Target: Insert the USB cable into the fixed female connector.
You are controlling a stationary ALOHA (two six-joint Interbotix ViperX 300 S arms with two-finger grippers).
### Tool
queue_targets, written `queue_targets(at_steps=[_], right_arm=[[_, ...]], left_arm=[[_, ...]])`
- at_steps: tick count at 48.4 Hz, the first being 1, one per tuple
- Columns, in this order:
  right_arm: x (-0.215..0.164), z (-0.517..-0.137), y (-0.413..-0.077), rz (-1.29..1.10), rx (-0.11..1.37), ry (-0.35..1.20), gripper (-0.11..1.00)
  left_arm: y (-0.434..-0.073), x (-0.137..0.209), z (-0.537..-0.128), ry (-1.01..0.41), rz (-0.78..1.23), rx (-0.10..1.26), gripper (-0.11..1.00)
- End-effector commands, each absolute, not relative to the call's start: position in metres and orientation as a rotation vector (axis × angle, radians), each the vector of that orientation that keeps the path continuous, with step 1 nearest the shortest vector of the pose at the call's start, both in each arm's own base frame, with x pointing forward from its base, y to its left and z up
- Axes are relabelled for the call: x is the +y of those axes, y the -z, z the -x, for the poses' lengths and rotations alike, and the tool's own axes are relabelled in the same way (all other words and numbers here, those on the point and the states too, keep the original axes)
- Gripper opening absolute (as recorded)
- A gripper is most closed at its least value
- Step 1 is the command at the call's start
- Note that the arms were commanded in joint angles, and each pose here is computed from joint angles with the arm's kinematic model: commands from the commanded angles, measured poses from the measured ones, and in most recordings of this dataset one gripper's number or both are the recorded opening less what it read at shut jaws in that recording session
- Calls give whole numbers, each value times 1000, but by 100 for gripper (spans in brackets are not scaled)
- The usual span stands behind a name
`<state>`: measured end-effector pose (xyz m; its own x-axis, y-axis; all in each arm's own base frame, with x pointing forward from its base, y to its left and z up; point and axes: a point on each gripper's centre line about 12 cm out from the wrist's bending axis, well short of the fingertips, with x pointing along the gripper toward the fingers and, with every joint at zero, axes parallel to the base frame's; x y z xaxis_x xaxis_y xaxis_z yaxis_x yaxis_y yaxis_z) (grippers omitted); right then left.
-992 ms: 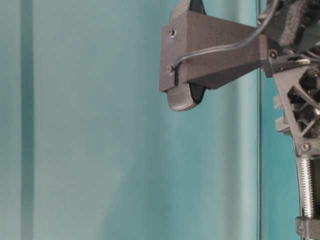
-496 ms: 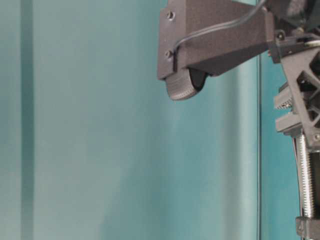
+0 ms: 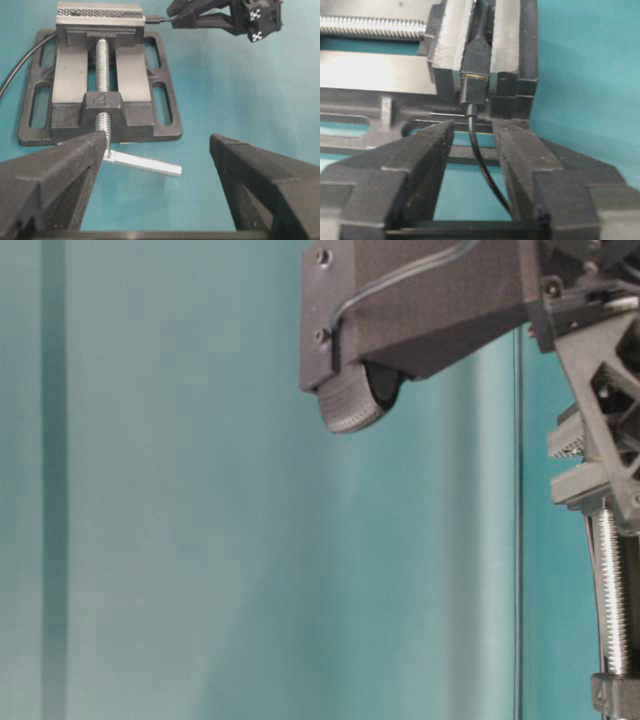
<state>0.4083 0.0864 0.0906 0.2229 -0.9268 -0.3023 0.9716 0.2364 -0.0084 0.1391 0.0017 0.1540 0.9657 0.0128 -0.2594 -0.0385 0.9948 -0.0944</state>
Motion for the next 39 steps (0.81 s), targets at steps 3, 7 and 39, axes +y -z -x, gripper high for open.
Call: queue_targets(at_steps=[3, 7, 39], right_arm=[[89, -409, -113, -242, 242, 1306, 63], [89, -404, -115, -237, 245, 1302, 75], [101, -391, -137, -277, 340, 840, 80]], left_arm=[[-157, 2, -141, -26, 89, 257, 100], [-157, 2, -141, -27, 89, 257, 100], [-157, 2, -141, -26, 90, 259, 100]])
